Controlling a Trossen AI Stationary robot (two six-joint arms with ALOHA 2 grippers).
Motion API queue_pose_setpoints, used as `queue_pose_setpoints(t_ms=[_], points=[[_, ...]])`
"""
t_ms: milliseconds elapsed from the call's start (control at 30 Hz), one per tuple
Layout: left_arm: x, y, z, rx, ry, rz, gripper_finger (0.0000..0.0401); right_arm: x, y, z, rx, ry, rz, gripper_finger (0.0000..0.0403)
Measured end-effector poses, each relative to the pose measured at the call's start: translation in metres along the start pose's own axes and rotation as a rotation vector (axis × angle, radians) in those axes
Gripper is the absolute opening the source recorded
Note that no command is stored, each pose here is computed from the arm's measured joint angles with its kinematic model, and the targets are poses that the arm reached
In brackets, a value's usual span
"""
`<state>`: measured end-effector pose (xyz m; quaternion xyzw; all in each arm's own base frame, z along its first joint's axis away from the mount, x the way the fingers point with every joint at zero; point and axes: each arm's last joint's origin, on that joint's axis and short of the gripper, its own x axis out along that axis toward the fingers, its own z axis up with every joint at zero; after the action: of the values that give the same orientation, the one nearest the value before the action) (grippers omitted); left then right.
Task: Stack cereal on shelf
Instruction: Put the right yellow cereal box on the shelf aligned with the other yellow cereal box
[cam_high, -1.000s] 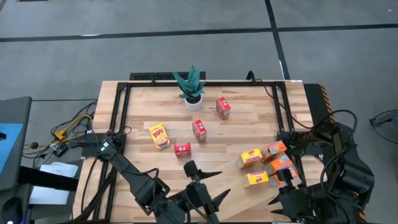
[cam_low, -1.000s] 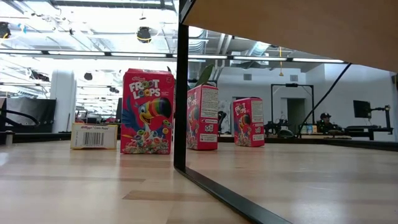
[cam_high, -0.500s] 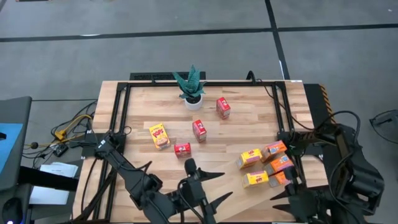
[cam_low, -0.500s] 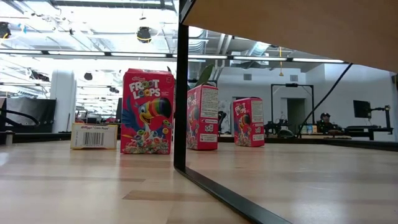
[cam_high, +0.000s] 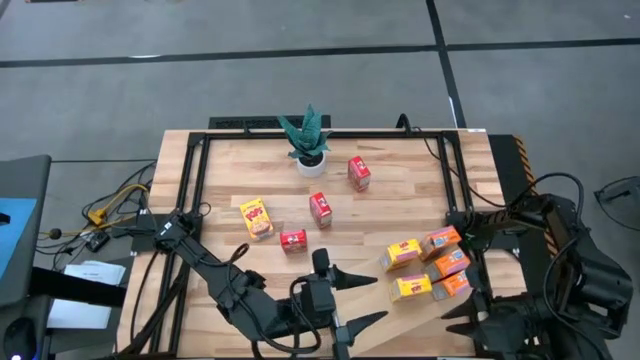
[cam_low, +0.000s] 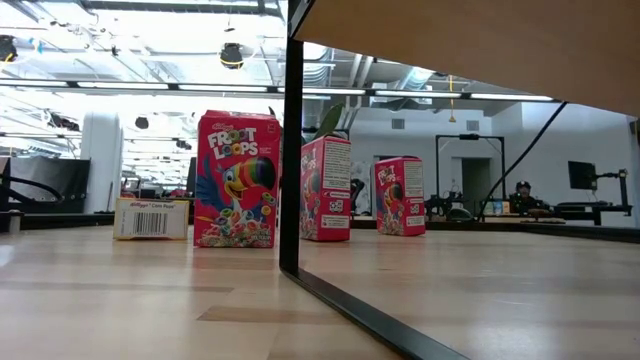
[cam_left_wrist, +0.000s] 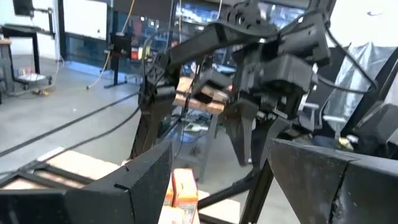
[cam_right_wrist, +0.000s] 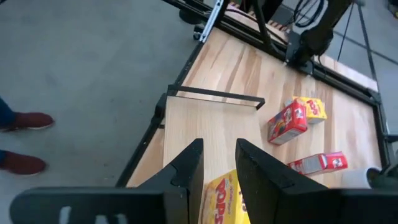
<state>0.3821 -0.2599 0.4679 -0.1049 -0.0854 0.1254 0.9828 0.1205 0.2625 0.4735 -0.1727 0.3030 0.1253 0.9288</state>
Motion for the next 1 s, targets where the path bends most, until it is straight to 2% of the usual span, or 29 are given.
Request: queue_pose_setpoints(t_ms=[233,367,567,833,1000], points=[[-0.004,-0.001,0.016,-0.067,-0.102,-0.012,0.0254,-0.005,-0.005,0.000,-0.039,-0.009,0.007,0.0118],[-0.005,-0.002,0.020,-0.052,-0.134,-0.016,0.0254,-0.007,-0.007,-0.001,-0.083,-0.012,0.011,0.0118],[-0.006,-0.001,0.024,-0.067,-0.160,-0.014,0.0254,-0.006,-0.015,-0.017,-0.106,-0.005,0.009,0.0118],[-0.004,0.001,0.027,-0.113,-0.177,-0.013,0.0254,0.004,-0.033,-0.039,-0.028,-0.232,0.202,0.0118],[-0.004,0.001,0.028,-0.120,-0.182,-0.059,0.0254,0.016,-0.047,-0.061,0.042,-0.334,0.316,0.0118]])
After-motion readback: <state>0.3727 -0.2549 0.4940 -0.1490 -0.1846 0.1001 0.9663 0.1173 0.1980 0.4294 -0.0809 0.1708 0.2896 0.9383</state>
